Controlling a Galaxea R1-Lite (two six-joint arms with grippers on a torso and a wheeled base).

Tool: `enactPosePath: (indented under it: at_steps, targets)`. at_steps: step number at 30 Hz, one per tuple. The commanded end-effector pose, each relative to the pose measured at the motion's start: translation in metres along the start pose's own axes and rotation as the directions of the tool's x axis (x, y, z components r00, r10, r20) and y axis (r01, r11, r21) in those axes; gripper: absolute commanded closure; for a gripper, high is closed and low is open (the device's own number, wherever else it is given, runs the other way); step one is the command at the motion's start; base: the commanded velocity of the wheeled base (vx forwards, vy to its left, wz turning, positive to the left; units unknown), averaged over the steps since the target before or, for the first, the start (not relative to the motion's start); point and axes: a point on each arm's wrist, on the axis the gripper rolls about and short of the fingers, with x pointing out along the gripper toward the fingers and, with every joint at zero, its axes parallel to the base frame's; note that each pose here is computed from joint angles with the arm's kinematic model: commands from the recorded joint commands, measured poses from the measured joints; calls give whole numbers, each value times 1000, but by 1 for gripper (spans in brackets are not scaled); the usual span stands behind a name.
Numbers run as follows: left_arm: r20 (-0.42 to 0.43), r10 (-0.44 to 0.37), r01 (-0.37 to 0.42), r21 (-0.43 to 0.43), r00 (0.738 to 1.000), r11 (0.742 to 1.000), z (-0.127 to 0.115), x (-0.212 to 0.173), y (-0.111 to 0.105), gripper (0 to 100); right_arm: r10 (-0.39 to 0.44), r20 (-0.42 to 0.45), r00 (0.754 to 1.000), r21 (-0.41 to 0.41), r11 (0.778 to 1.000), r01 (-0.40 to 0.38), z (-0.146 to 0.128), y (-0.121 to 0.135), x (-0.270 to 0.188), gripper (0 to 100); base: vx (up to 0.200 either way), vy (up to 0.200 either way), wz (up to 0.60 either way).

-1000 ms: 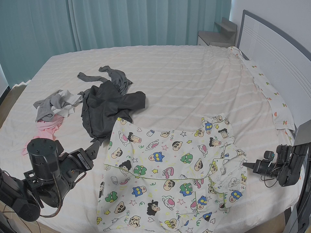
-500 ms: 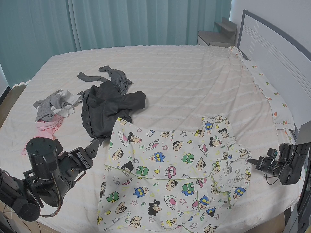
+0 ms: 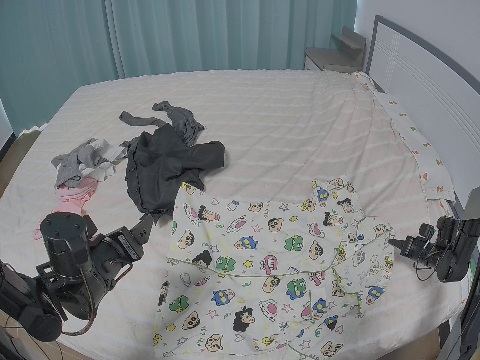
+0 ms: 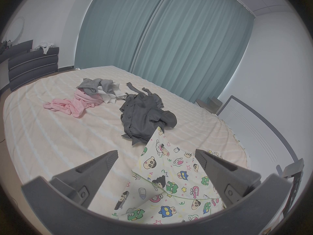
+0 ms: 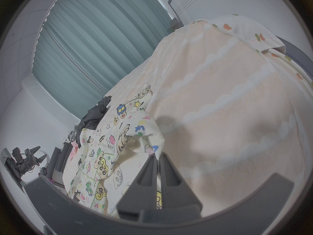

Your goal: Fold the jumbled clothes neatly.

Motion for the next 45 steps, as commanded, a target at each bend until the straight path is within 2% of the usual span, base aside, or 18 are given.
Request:
enactPosePath:
  at_steps: [1,8,14,19,22,24,26,27,28,29,30,32,33,34,45]
  targets:
    - [-2,0,0,-1,1000,1000,0,0,0,0,-16,27,1000,0,1000,16,6,-5,-5,0,0,0,0]
    - [-27,16,-16,16,1000,1000,-7,4,1,0,-32,37,999,8,999,32,7,-9,-11,0,0,0,0]
    - [-108,-9,14,43,994,999,-25,-1,-1,0,-49,70,996,22,999,48,15,-5,-28,0,0,0,0]
    - [-233,100,-93,44,967,995,-60,18,10,0,4,41,999,109,994,-9,7,31,-41,0,0,0,0]
    - [-341,199,-203,24,919,979,-79,20,22,0,26,32,999,193,981,-32,-2,42,-46,0,0,0,0]
    - [-423,226,-251,-3,877,968,-88,19,27,0,37,40,999,205,978,-45,-6,44,-47,0,0,0,0]
    - [-503,208,-270,-52,839,962,-91,19,30,0,41,47,998,196,979,-49,-8,44,-46,0,0,0,0]
    - [-561,178,-280,-100,809,955,-90,19,32,0,39,52,998,194,980,-49,-7,44,-47,0,0,0,0]
    - [-561,178,-280,-100,809,955,-90,19,32,0,39,52,998,194,980,-49,-7,44,-47,0,0,0,0]
    - [-621,126,-303,-188,774,934,-82,25,35,0,41,47,998,204,978,-50,-8,45,-49,0,0,0,0]
    - [-633,113,-317,-219,766,923,-79,29,36,0,40,43,998,208,977,-48,-9,45,-49,0,0,0,0]
    - [-637,107,-325,-235,763,916,-76,32,36,0,41,38,998,210,976,-48,-10,46,-49,0,0,0,0]
    - [-648,98,-363,-288,755,886,-70,40,36,0,37,31,999,214,976,-43,-12,45,-50,0,0,0,0]
    - [-650,99,-366,-289,753,885,-71,41,35,0,37,31,999,214,976,-43,-12,45,-50,0,0,0,0]
    - [-639,136,-354,-227,757,907,-78,53,33,0,41,14,999,220,974,-43,-16,47,-51,0,0,0,0]
